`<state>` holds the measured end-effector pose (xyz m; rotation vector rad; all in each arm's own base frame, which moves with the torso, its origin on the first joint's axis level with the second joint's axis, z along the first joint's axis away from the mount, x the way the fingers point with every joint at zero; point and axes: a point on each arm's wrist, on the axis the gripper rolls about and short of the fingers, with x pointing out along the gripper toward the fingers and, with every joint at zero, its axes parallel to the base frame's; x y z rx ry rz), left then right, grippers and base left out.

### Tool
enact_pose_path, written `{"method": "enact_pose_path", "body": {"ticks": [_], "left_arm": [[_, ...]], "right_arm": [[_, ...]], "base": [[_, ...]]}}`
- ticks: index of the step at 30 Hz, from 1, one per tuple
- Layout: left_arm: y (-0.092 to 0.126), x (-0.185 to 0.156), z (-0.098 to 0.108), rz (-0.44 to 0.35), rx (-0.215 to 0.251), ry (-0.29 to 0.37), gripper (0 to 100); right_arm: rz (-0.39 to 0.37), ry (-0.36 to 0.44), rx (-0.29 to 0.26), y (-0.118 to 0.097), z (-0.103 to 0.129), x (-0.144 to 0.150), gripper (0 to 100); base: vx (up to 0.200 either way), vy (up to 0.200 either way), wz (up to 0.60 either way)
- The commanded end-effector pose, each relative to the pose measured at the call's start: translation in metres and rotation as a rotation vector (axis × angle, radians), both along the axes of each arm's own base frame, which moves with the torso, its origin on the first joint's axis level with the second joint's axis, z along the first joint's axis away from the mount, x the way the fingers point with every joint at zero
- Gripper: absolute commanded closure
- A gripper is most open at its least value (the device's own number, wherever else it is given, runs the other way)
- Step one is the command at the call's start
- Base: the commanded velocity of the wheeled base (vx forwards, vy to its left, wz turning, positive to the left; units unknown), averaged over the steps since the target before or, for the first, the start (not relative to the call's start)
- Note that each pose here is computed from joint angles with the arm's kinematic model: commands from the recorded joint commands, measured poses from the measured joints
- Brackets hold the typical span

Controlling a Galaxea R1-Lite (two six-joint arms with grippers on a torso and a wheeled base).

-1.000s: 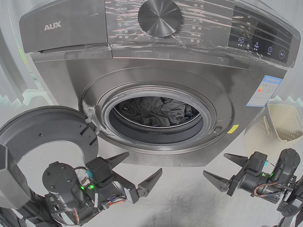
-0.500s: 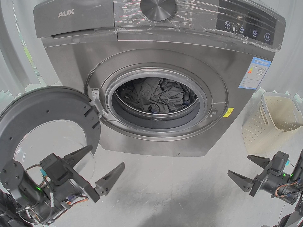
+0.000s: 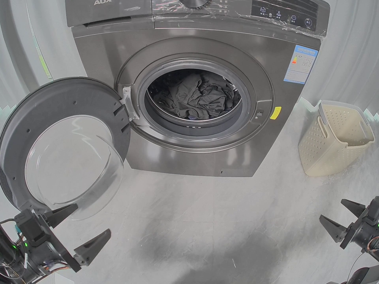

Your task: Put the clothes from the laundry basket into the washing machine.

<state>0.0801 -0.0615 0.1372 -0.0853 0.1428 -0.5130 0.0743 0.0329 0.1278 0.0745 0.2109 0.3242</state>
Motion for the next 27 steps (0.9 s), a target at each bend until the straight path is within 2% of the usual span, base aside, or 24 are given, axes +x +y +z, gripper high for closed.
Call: {"method": "enact_pose_path", "body": {"ticks": [1,3,6,9,11,14,17,24,26,27], "left_arm": [[0.034,-0.034,-0.001,0.046,-0.081,-0.069,0],[0.04,-0.043,-0.007,0.039,-0.071,-0.057,0],[0.045,-0.049,-0.011,0.048,-0.065,-0.053,0],[0.051,-0.056,-0.014,0.132,-0.069,-0.072,0],[0.055,-0.06,-0.017,0.187,-0.071,-0.084,0],[0.058,-0.068,-0.021,0.235,-0.069,-0.102,0],[0.059,-0.077,-0.027,0.259,-0.066,-0.122,0],[0.055,-0.102,-0.048,0.226,-0.068,-0.201,0],[0.054,-0.104,-0.052,0.2,-0.064,-0.193,0],[0.054,-0.104,-0.055,0.182,-0.062,-0.167,0]], "right_arm": [[-0.14,-0.109,0.027,-0.024,-0.005,-0.037,0],[-0.19,-0.126,0.015,-0.028,-0.008,-0.045,0],[-0.216,-0.133,0.014,-0.03,-0.012,-0.053,0],[-0.223,-0.139,0.013,-0.034,-0.022,-0.067,0],[-0.237,-0.153,0.014,-0.035,-0.03,-0.076,0],[-0.241,-0.15,0.013,-0.037,-0.044,-0.087,0],[-0.247,-0.162,0.028,-0.038,-0.044,-0.09,0],[-0.276,-0.17,0.024,-0.038,-0.043,-0.089,0],[-0.298,-0.17,0.021,-0.039,-0.043,-0.089,0],[-0.328,-0.173,0.016,-0.039,-0.043,-0.089,0]], "base": [[0.0,0.0,0.0],[0.0,0.0,0.0],[0.0,0.0,0.0],[-0.2,0.0,0.0],[0.0,0.0,0.0],[0.0,0.0,0.0],[0.0,0.0,0.0],[0.0,0.0,0.0],[0.0,0.0,0.0],[0.0,0.0,0.0]]}}
